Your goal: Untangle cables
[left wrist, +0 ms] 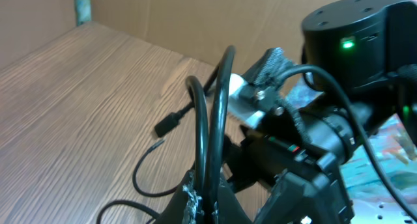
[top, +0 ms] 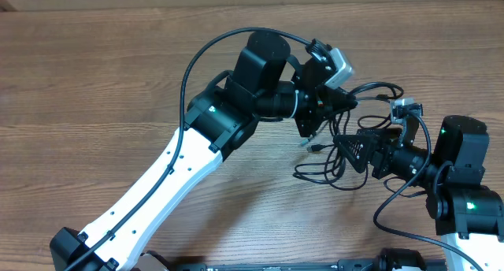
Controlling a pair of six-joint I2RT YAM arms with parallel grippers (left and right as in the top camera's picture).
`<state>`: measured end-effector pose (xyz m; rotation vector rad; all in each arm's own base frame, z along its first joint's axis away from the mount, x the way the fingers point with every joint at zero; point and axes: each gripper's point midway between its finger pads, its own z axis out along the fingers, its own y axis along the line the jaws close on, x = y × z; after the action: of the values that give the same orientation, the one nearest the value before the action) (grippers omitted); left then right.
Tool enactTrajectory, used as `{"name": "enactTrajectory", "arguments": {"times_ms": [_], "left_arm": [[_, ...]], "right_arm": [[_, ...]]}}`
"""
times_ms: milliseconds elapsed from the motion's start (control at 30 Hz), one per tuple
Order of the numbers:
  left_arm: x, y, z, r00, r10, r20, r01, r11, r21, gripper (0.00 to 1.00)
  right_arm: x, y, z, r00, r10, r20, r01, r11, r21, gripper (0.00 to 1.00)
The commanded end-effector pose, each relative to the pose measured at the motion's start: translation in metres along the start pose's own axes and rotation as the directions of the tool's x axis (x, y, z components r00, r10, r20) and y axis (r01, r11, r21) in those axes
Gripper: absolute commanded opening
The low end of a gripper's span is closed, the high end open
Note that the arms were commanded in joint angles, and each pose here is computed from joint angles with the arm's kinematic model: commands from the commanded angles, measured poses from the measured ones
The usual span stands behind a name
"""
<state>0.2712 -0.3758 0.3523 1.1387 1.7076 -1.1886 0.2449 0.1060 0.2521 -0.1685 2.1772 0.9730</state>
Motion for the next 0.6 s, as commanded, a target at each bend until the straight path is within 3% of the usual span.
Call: {"name": "enactTrajectory", "arguments": {"times_ms": [0,133,400,567], "left_arm": [[-0.0209,-0.018,-0.0096,0.998,0.031,0.05,-0.033,0.999,0.038,0.04],[-0.0255,-0.0204,-0.01,0.997,0.032,0.067,-0.036,0.998,0.051,0.04],[-0.0261,-0.0202,-0.0101,0.997,0.032,0.069,-0.035,0.998,0.05,0.04],[-0.028,-0.0205,-0.0101,0.997,0.028,0.076,-0.032,0.998,0.051,0.04]], "right_arm": [[-0.0101,0.0109,-0.0058,0.999,-0.032,0.025,0.033,0.999,-0.03,0.77],[-0.0111,0.0103,-0.0048,0.999,-0.033,0.025,0.033,0.999,-0.032,0.66],[-0.0105,0.0052,0.001,1.0,-0.008,0.004,0.008,0.999,-0.038,0.24],[-0.0114,0.0139,0.0034,1.0,-0.01,-0.006,0.009,0.994,-0.107,0.19]]}}
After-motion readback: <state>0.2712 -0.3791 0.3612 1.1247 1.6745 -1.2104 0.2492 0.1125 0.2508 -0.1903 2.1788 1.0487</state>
